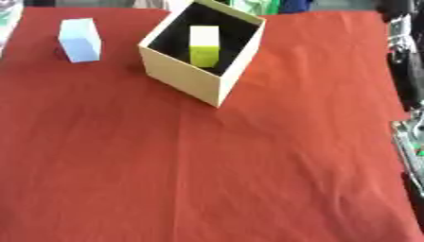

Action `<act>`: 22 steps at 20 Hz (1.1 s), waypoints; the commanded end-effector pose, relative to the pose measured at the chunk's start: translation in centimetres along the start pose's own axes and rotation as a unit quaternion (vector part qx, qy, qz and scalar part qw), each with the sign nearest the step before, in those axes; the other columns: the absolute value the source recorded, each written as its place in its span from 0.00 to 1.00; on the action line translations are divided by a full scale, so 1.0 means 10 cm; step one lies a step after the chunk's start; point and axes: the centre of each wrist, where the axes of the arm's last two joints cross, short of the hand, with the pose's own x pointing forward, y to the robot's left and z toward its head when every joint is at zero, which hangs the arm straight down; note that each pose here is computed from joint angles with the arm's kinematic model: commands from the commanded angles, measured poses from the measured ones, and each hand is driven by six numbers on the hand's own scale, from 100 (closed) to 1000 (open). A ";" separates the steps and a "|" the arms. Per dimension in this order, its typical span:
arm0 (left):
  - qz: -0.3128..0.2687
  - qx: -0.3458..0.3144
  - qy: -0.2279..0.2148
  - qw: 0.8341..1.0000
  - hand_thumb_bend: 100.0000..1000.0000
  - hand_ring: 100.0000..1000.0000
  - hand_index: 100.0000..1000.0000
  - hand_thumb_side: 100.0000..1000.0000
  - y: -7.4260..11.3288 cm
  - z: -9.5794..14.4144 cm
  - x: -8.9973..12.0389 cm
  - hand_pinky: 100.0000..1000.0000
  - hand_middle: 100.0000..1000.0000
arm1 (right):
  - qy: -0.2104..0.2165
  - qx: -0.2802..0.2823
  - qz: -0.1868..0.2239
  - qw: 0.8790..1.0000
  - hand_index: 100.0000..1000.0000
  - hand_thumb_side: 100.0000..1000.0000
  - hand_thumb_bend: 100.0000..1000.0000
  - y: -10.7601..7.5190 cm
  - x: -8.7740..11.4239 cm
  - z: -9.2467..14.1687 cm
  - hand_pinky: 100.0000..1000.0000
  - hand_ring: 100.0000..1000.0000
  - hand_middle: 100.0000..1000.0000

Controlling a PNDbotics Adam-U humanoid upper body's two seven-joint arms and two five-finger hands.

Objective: Pick up objects on the table and place them in the box.

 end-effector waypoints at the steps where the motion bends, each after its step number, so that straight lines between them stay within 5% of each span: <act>1: -0.015 0.002 0.036 0.999 0.22 0.94 0.84 0.86 0.08 0.02 -0.24 0.76 0.83 | -0.013 -0.008 0.013 1.000 1.00 0.81 0.00 -0.07 0.03 -0.06 0.77 0.72 0.67; 4: -0.016 -0.028 0.046 0.998 0.25 0.96 0.85 0.87 -0.04 0.03 -0.38 0.77 0.85 | -0.013 -0.008 0.014 1.000 1.00 0.81 0.00 -0.07 0.03 -0.06 0.77 0.72 0.67; 14: -0.096 -0.115 -0.038 0.988 0.59 1.00 0.87 0.90 -0.11 0.09 -0.83 0.81 0.87 | -0.012 -0.005 0.017 1.000 1.00 0.82 0.00 -0.08 0.01 -0.07 0.77 0.72 0.67; 22: -0.122 -0.159 -0.043 0.979 0.62 1.00 0.88 0.87 -0.09 0.12 -1.00 0.82 0.88 | -0.013 -0.002 0.020 1.000 1.00 0.82 0.00 -0.09 0.00 -0.08 0.77 0.72 0.67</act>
